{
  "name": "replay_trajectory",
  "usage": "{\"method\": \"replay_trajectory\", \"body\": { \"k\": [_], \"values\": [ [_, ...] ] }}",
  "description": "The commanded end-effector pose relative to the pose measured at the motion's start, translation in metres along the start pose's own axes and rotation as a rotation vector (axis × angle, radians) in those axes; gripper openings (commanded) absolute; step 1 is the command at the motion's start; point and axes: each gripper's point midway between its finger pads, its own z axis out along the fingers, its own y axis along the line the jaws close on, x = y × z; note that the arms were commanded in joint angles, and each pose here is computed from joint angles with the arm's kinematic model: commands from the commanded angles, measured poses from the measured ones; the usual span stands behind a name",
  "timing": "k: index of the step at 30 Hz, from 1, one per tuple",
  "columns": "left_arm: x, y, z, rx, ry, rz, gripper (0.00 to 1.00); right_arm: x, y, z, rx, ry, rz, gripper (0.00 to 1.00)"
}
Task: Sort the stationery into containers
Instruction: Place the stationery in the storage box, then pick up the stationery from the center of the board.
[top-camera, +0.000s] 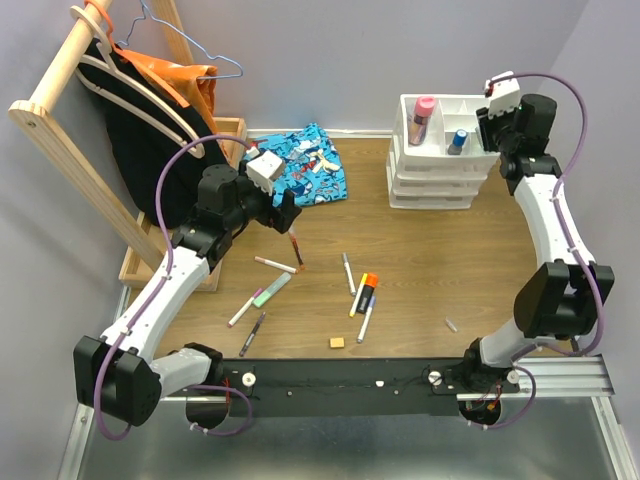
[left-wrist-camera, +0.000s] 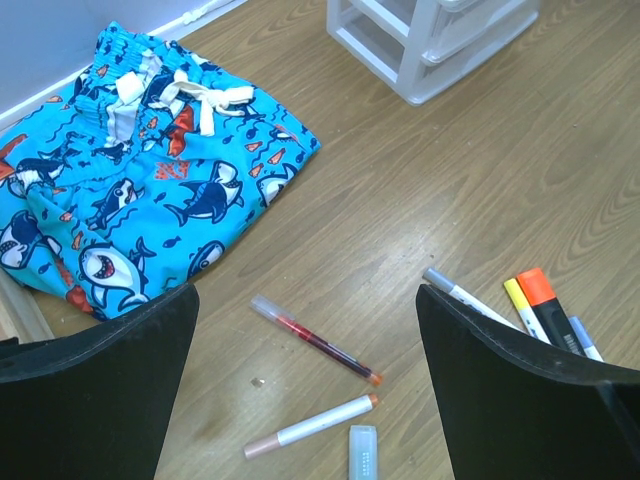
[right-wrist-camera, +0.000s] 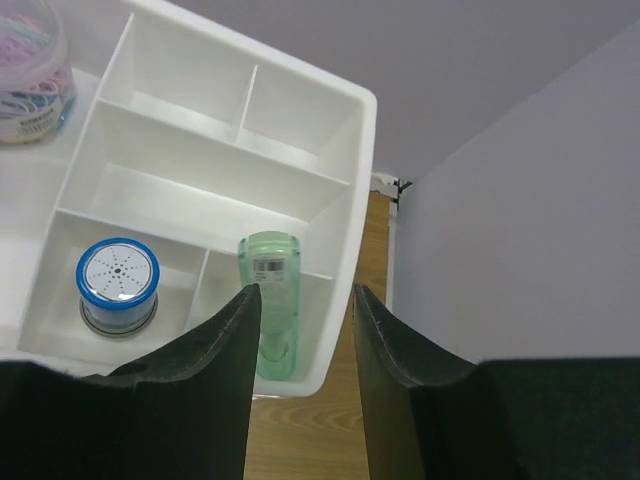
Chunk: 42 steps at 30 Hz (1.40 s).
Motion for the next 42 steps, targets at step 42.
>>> {"method": "replay_trajectory", "body": {
  "k": [42],
  "values": [
    [0.015, 0.049, -0.030, -0.373, -0.035, -0.067, 0.99, 0.112, 0.428, -0.267, -1.204, 0.197, -0.426, 0.68]
  ]
}}
